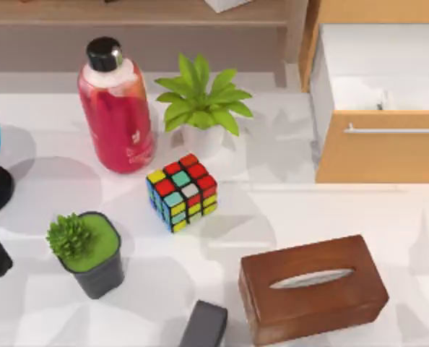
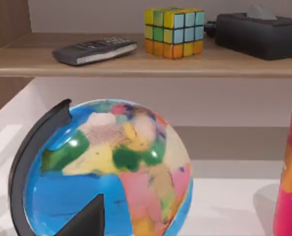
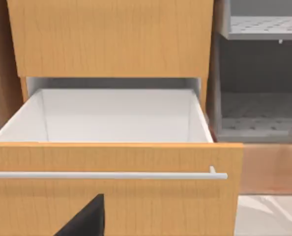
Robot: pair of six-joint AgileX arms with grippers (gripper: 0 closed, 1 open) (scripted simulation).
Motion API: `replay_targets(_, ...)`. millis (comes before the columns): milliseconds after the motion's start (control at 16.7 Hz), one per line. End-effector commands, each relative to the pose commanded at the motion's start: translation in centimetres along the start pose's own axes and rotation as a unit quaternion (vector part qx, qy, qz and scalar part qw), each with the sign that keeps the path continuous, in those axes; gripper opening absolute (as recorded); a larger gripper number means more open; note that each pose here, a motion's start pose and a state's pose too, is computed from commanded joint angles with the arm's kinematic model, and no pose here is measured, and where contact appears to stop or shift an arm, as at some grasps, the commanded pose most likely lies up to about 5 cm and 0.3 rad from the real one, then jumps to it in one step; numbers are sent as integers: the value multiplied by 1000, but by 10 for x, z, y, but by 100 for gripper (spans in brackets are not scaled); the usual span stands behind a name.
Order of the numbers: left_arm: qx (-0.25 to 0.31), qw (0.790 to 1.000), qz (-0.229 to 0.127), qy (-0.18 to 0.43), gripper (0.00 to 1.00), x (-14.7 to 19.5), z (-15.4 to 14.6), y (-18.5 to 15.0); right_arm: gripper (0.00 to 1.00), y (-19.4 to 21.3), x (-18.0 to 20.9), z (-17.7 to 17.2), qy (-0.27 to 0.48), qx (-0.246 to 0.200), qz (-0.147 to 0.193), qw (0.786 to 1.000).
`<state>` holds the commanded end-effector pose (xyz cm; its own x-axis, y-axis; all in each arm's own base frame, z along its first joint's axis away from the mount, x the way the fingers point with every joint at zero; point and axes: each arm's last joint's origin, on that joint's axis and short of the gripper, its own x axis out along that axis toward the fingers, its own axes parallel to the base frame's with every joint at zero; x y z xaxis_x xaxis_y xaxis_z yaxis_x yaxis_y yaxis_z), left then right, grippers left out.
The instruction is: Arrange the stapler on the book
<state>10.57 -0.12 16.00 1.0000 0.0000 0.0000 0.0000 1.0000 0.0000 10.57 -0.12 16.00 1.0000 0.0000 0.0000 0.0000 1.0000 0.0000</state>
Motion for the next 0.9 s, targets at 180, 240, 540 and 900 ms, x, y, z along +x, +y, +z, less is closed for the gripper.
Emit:
replay_targets(180,0,1000,0,0,100,0,0,0,100,0,0,2,3,0,0,1000)
replay_targets(240,0,1000,0,0,100,0,0,0,100,0,0,6,10,1,1,1000)
replay_targets(540,0,1000,0,0,100,0,0,0,100,2,10,53,90,8,6,996)
replay_targets(900,0,1000,0,0,100,0,0,0,100,11,78,134,258,18,15,966)
